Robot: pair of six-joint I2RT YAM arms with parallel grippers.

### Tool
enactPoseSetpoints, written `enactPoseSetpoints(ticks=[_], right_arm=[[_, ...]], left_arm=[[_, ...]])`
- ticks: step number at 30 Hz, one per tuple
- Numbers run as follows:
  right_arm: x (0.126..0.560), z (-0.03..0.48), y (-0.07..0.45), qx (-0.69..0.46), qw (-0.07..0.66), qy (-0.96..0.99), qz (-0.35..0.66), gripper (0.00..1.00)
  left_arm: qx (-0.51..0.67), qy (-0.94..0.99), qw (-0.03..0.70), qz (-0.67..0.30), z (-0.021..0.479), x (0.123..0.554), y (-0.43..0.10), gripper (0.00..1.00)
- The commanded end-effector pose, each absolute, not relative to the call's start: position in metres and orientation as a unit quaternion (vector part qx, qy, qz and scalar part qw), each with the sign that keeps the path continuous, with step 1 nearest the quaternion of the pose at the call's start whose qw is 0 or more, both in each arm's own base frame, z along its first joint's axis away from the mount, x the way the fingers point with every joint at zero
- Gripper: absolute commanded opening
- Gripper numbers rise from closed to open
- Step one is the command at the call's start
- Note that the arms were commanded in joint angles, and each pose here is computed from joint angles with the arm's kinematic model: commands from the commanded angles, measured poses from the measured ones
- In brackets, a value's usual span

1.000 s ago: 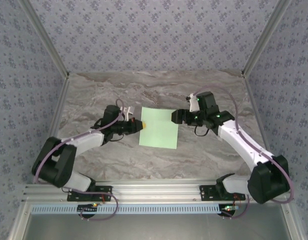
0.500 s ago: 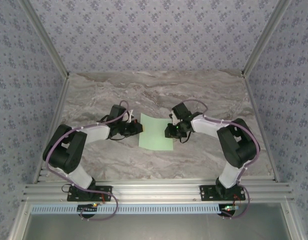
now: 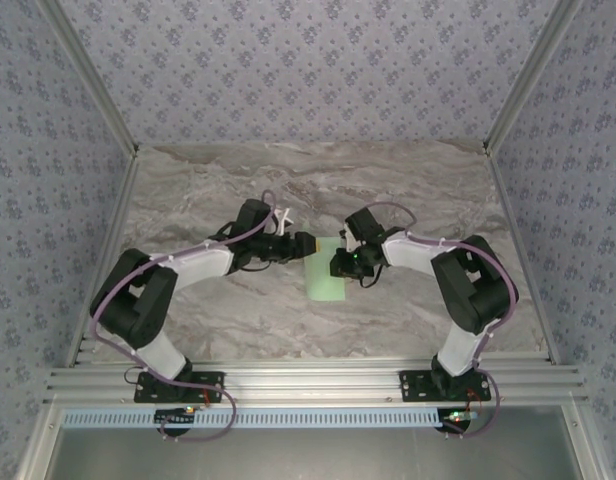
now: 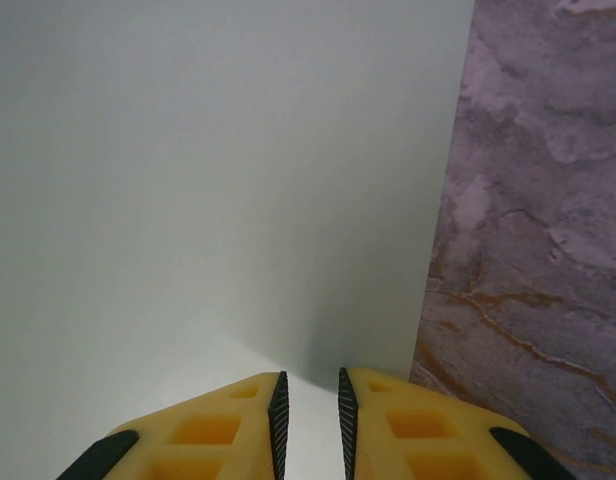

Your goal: Fold a paper plane with a square sheet of paper (fold left side to right side)

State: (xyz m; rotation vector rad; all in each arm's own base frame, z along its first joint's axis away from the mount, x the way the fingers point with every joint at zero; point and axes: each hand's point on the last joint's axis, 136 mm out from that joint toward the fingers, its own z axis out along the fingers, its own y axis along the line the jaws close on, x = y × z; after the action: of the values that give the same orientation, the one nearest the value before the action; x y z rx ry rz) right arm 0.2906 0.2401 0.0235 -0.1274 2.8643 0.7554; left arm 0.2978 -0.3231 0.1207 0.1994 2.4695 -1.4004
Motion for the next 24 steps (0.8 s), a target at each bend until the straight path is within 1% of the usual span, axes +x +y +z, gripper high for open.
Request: enactPoseSetpoints(ticks=[1,4,6,9,11,14,17,20,24], right_arm=[[0.298,0.050,0.242,-0.032,0.117,0.945,0.303,0.27],[0.305,0.071,0.230,-0.023,0.148,0.937,0.315,0.34],[0.307,0.084,0.225,-0.016,0.164,0.929,0.333,0.39],[0.310,0.100,0.222,-0.006,0.177,0.914,0.365,0.44],[0.312,0.107,0.225,0.001,0.182,0.903,0.389,0.46],[0.315,0.110,0.233,0.015,0.177,0.888,0.424,0.47],[0.319,0.105,0.238,0.022,0.165,0.885,0.435,0.46],[0.321,0.097,0.242,0.029,0.153,0.883,0.443,0.46],[0.320,0.085,0.247,0.035,0.134,0.885,0.444,0.44]], left_arm=[[0.085,0.846,0.140,-0.507,0.126,0.300,-0.347,0.63],[0.089,0.850,0.129,-0.503,0.115,0.300,-0.358,0.63],[0.088,0.853,0.123,-0.499,0.108,0.300,-0.362,0.60],[0.088,0.856,0.119,-0.496,0.102,0.299,-0.365,0.52],[0.087,0.858,0.119,-0.492,0.099,0.300,-0.365,0.45],[0.086,0.861,0.119,-0.487,0.097,0.300,-0.364,0.35],[0.084,0.864,0.119,-0.482,0.095,0.300,-0.363,0.29],[0.083,0.865,0.117,-0.480,0.093,0.299,-0.362,0.26],[0.083,0.865,0.117,-0.480,0.093,0.298,-0.362,0.25]])
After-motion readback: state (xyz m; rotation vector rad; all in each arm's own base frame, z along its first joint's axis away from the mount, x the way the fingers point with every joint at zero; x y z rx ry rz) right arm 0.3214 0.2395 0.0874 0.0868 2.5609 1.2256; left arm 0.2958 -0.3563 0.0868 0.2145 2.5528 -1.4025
